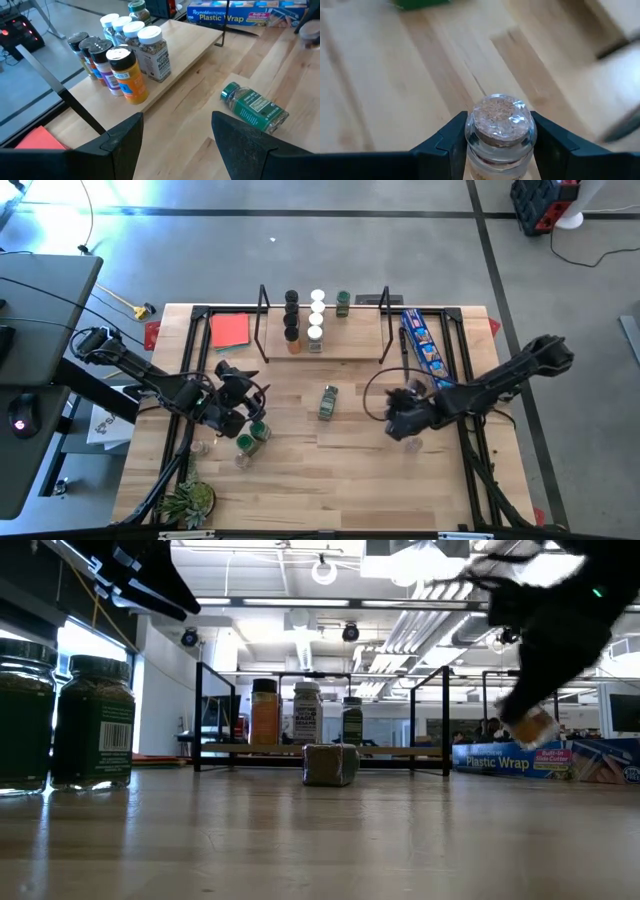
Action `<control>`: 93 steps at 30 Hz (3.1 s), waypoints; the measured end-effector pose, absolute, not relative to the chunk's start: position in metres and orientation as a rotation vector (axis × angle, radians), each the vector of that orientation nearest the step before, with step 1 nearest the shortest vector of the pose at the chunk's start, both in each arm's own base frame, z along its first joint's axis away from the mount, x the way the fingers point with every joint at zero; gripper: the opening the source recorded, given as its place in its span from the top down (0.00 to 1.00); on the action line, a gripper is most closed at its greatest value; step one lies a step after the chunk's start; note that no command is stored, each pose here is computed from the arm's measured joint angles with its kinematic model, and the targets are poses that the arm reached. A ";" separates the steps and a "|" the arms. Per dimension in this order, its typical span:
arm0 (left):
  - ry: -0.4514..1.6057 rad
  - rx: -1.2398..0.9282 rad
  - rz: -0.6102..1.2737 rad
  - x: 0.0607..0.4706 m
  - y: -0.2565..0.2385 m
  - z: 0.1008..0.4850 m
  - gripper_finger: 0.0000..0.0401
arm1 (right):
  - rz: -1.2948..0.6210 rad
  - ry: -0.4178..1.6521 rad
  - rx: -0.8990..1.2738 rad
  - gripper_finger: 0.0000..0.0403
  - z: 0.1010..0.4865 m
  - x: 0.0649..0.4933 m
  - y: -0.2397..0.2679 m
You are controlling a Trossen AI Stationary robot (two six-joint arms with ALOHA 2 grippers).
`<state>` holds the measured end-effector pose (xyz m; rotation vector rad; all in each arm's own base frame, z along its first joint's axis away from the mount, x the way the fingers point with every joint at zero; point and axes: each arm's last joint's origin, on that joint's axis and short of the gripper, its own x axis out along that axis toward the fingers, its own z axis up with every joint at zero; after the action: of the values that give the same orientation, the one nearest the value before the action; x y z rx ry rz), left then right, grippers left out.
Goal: Shelf spices
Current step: Move the brown seasoning bottle to the middle right of the table, then put the green seasoning bottle on the shelf aligned with the other green seasoning bottles
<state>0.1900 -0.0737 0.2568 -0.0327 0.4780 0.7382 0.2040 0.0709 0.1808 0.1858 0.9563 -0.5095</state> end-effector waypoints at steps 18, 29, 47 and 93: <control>0.466 -0.028 0.740 0.190 -0.075 0.257 0.43 | -0.595 0.695 0.341 0.51 0.119 0.148 0.074; 0.455 -0.044 0.736 0.191 -0.076 0.258 0.43 | -0.511 0.895 0.350 0.27 0.135 0.154 0.082; 0.553 -0.086 0.402 0.267 -0.089 0.222 0.44 | -0.385 0.625 0.344 0.27 0.215 0.233 0.069; 0.605 -0.123 0.295 0.340 -0.053 0.152 0.96 | -0.224 0.686 0.342 0.44 0.129 0.336 0.048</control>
<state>0.3405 -0.0527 0.1518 -0.1227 0.6054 0.2948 0.3363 0.0475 0.1292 0.3417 0.6865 -0.2239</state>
